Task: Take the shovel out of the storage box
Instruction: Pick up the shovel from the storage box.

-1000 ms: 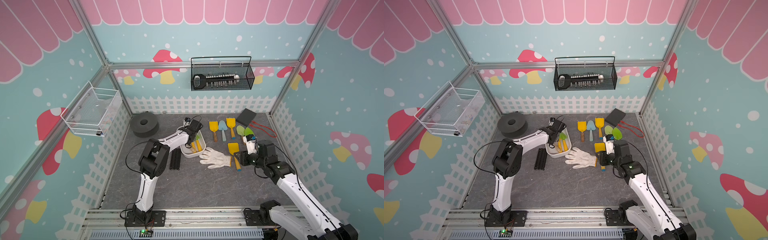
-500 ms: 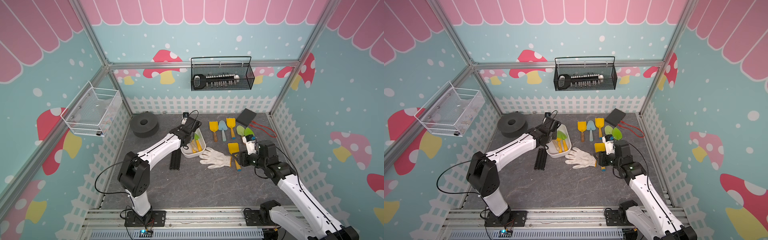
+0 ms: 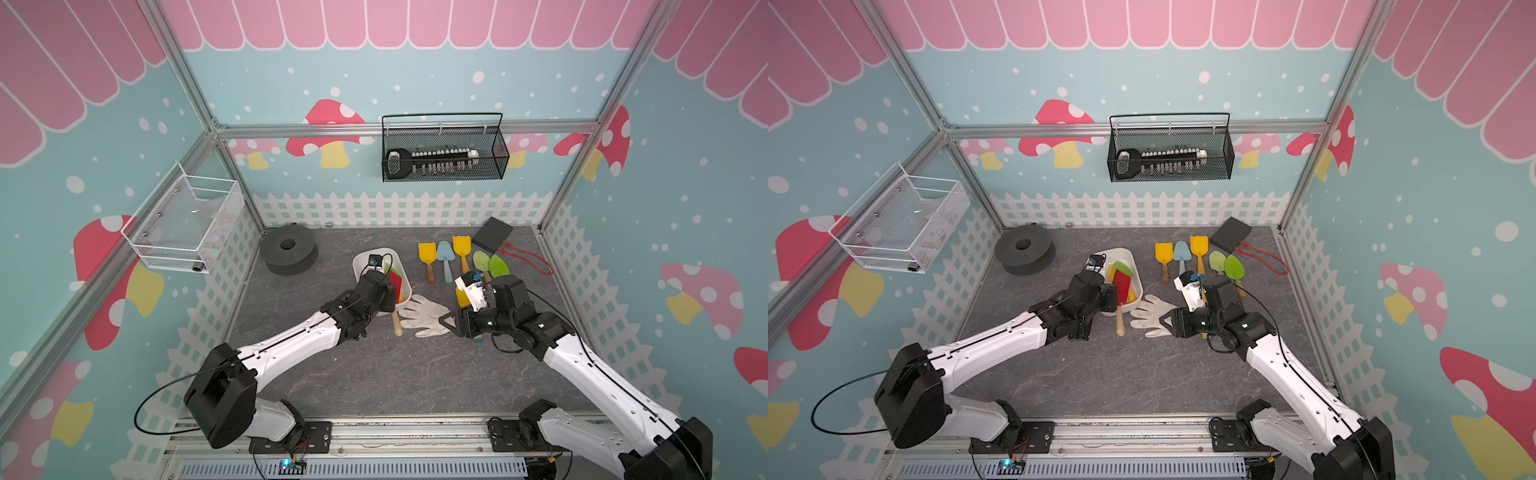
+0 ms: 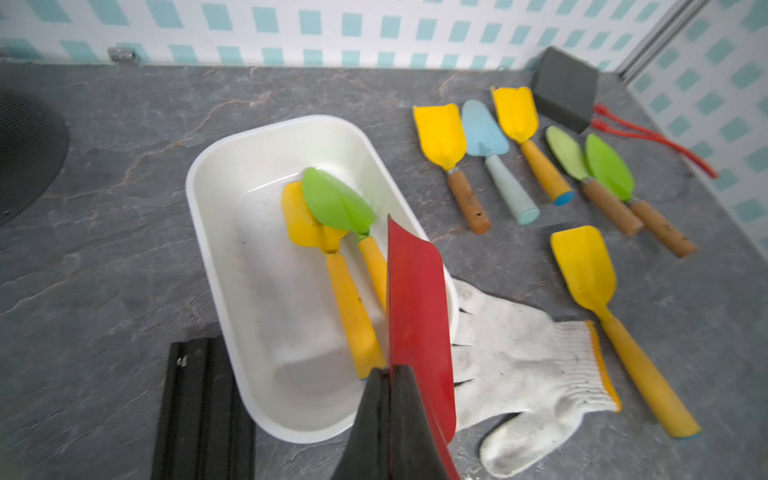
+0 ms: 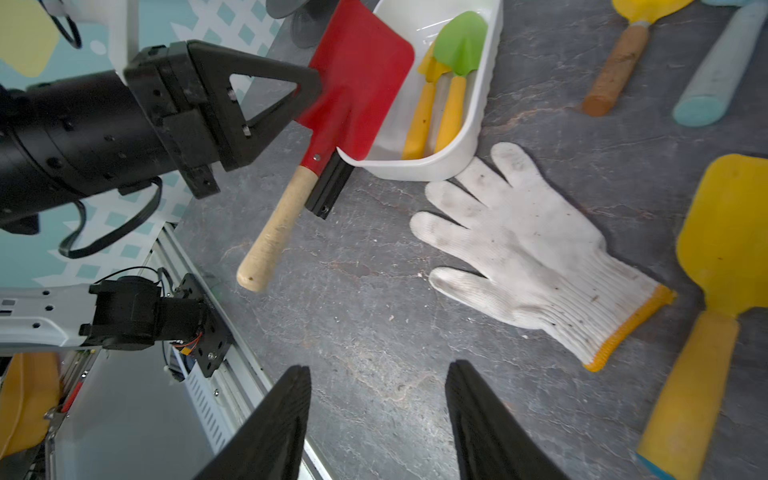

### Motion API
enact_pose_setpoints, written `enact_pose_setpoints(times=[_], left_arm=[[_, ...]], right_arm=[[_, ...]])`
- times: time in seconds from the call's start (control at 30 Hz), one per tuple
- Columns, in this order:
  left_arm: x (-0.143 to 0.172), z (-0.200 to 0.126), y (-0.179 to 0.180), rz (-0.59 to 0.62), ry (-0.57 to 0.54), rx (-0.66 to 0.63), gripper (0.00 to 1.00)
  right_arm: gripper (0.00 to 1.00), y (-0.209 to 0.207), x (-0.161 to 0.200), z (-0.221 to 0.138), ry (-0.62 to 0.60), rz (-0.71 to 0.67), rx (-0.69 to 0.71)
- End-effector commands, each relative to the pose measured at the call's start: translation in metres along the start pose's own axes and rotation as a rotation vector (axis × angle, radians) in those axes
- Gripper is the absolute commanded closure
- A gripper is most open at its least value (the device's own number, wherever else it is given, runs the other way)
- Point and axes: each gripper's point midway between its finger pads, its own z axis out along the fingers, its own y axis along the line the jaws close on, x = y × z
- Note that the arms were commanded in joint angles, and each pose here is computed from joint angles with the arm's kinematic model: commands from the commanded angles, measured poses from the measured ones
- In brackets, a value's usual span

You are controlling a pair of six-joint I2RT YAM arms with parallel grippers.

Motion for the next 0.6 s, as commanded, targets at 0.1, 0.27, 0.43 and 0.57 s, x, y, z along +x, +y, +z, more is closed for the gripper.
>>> enact_pose_setpoints(times=[0.1,0.27,0.43,0.57], left_arm=[[-0.035,-0.028,-0.015,-0.066,-0.262,0.147,1.0],[-0.029,-0.036,-0.018,-0.065,-0.326,0.194,1.0],[-0.026,-0.038,-0.016,-0.067,-0.348,0.201,1.0],[-0.025,-0.04,-0.015,-0.067,-0.361,0.207,1.0]], right_arm=[[0.39,0.014,-0.002,0.01,0.025,0.046,0.049],[0.38,0.031,-0.001,0.031,0.053,0.02,0.068],[0.38,0.047,-0.003,0.056,0.06,-0.014,0.105],[0.4,0.056,-0.011,0.07,0.05,-0.023,0.12]])
